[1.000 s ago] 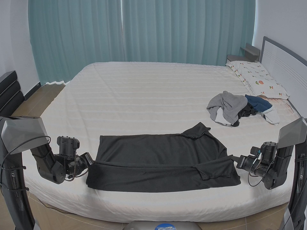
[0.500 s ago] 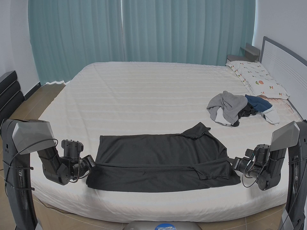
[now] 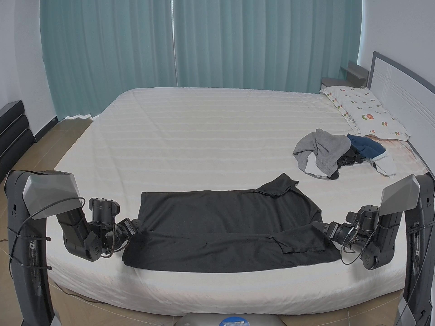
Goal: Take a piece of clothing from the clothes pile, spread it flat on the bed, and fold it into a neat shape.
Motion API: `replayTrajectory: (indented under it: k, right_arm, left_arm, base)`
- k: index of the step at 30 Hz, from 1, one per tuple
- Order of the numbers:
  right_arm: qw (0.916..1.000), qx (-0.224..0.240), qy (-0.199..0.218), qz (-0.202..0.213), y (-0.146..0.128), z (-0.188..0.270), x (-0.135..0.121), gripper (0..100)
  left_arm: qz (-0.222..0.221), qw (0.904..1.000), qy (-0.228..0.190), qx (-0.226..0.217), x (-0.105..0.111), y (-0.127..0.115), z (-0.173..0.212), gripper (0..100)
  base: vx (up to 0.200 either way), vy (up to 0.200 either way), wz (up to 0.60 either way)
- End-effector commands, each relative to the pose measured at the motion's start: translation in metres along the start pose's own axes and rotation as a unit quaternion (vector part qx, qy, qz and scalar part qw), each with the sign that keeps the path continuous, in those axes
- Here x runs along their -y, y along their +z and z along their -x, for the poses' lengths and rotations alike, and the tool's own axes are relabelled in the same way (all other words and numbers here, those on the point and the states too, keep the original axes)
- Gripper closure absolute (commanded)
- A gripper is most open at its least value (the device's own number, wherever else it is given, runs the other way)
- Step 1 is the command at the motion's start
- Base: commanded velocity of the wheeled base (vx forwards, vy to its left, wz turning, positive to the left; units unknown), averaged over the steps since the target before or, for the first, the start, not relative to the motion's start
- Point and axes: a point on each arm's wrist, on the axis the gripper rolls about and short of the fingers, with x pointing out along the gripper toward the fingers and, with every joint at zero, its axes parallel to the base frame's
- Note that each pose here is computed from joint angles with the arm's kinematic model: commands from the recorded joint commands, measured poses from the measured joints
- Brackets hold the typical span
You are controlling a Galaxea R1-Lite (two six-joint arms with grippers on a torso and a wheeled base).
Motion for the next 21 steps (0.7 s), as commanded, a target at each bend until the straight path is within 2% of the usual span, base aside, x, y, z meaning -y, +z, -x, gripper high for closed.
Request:
replayTrajectory:
  k: [1, 2, 5, 6, 7, 8, 10, 16, 21]
  right_arm:
    - [0.9997, 0.014, 0.003, -0.017, 0.006, 0.0, 0.001, 0]
    - [0.9987, 0.024, 0.006, -0.045, 0.011, -0.001, 0.0, 0]
    - [0.9961, 0.037, 0.013, -0.079, 0.018, -0.002, -0.001, 0]
    - [0.9928, 0.042, 0.017, -0.111, 0.022, -0.002, -0.002, 0]
    - [0.9928, 0.042, 0.017, -0.111, 0.022, -0.002, -0.002, 0]
    - [0.9889, 0.041, 0.02, -0.142, 0.022, -0.002, -0.002, 0]
    - [0.9856, 0.035, 0.02, -0.164, 0.02, -0.002, -0.001, 0]
    - [0.983, 0.027, 0.018, -0.181, 0.015, -0.003, 0.0, 0]
    - [0.9825, 0.027, 0.017, -0.183, 0.015, -0.004, 0.001, 0]
  left_arm:
    - [0.007, 1.0, 0.0, 0.004, -0.001, 0.003, 0.001, 0]
    - [0.016, 0.9998, -0.001, 0.007, 0.0, 0.005, 0.003, 0]
    - [0.03, 0.9994, -0.005, 0.015, 0.001, 0.01, 0.007, 0]
    - [0.042, 0.9989, -0.008, 0.021, 0.002, 0.015, 0.01, 0]
    - [0.042, 0.9989, -0.008, 0.021, 0.002, 0.015, 0.01, 0]
    - [0.053, 0.9982, -0.013, 0.025, 0.003, 0.018, 0.015, 0]
    - [0.061, 0.9976, -0.018, 0.03, 0.005, 0.021, 0.018, 0]
    - [0.079, 0.9963, -0.021, 0.028, 0.004, 0.021, 0.018, 0]
    - [0.085, 0.995, -0.028, 0.044, 0.001, 0.026, 0.015, 0]
  base:
    - [0.0, 0.0, 0.0]
    - [0.0, 0.0, 0.0]
    - [0.0, 0.0, 0.0]
    - [0.0, 0.0, 0.0]
    - [0.0, 0.0, 0.0]
    - [0.0, 0.0, 0.0]
    - [0.0, 0.0, 0.0]
    - [0.0, 0.0, 0.0]
    - [0.0, 0.0, 0.0]
